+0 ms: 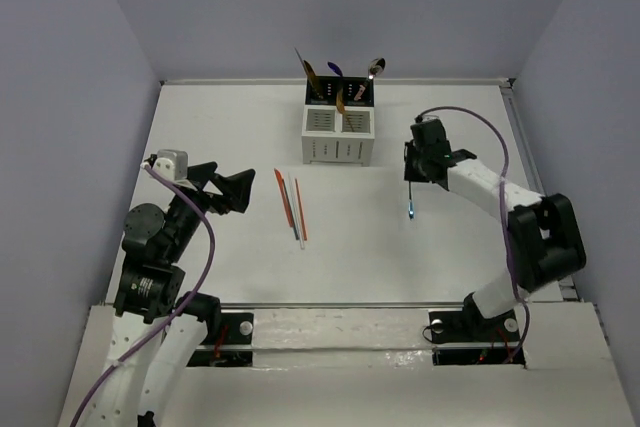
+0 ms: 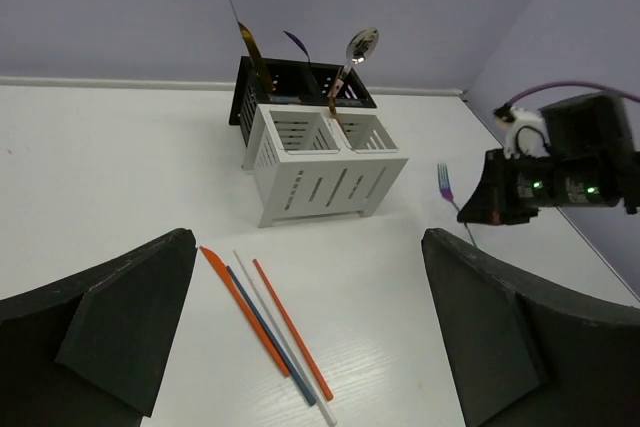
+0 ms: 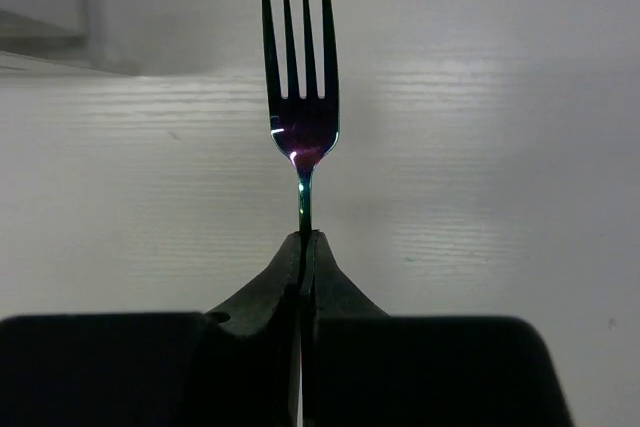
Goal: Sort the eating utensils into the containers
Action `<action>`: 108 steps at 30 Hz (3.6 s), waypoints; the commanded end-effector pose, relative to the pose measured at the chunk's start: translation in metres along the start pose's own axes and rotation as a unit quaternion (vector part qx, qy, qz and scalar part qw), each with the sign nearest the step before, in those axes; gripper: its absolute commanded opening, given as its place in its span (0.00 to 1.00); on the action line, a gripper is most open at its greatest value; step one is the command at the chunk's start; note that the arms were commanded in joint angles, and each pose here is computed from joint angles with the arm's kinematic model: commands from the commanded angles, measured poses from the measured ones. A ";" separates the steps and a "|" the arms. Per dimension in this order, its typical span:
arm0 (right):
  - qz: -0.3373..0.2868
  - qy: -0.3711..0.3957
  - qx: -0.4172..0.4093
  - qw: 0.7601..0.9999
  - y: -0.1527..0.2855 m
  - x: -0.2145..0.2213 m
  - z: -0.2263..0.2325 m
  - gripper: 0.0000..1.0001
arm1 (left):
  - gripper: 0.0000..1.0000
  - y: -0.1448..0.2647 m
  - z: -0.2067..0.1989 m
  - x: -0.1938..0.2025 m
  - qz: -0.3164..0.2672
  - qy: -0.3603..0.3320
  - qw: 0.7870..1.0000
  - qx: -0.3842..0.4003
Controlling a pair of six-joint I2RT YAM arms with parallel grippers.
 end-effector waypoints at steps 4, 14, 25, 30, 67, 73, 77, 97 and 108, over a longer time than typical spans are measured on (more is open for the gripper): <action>-0.273 -0.030 -0.170 0.946 0.151 -0.125 0.035 0.00 | 0.99 -0.003 -0.001 -0.004 -0.010 -0.005 1.000 0.007; -0.418 -0.015 -0.306 0.856 0.205 -0.216 0.093 0.00 | 0.99 -0.007 0.005 0.000 -0.003 -0.004 1.000 -0.007; -0.466 0.030 -0.322 0.824 0.159 -0.269 0.147 0.00 | 0.99 -0.009 0.006 0.001 0.002 -0.003 1.000 -0.006; -0.450 0.043 -0.319 0.833 0.122 -0.271 0.163 0.00 | 0.99 -0.009 0.005 0.001 0.002 -0.004 1.000 -0.003; -0.308 0.115 -0.318 0.889 0.120 -0.149 0.210 0.33 | 0.99 -0.008 0.011 -0.002 -0.005 -0.004 1.000 -0.018; -0.194 0.159 -0.326 0.911 0.119 -0.043 0.267 0.20 | 0.99 -0.005 0.012 -0.006 -0.016 -0.004 1.000 -0.022; -0.136 0.172 -0.313 0.924 0.112 0.000 0.290 0.18 | 0.99 -0.004 0.011 -0.008 -0.018 -0.004 1.000 -0.021; -0.052 0.231 -0.178 0.955 0.023 0.040 0.344 0.26 | 0.99 0.000 0.009 -0.012 -0.028 -0.006 0.999 -0.017; -0.036 0.226 -0.169 0.959 0.005 0.039 0.337 0.27 | 0.99 -0.001 0.006 -0.010 -0.024 -0.005 1.000 -0.006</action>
Point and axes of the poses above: each gripper's point midway between its finger pads, its own y axis back along the fingers, its own z axis along the line the jaws close on, x = y × z, the point moved 1 cm from there along y, back along the fingers
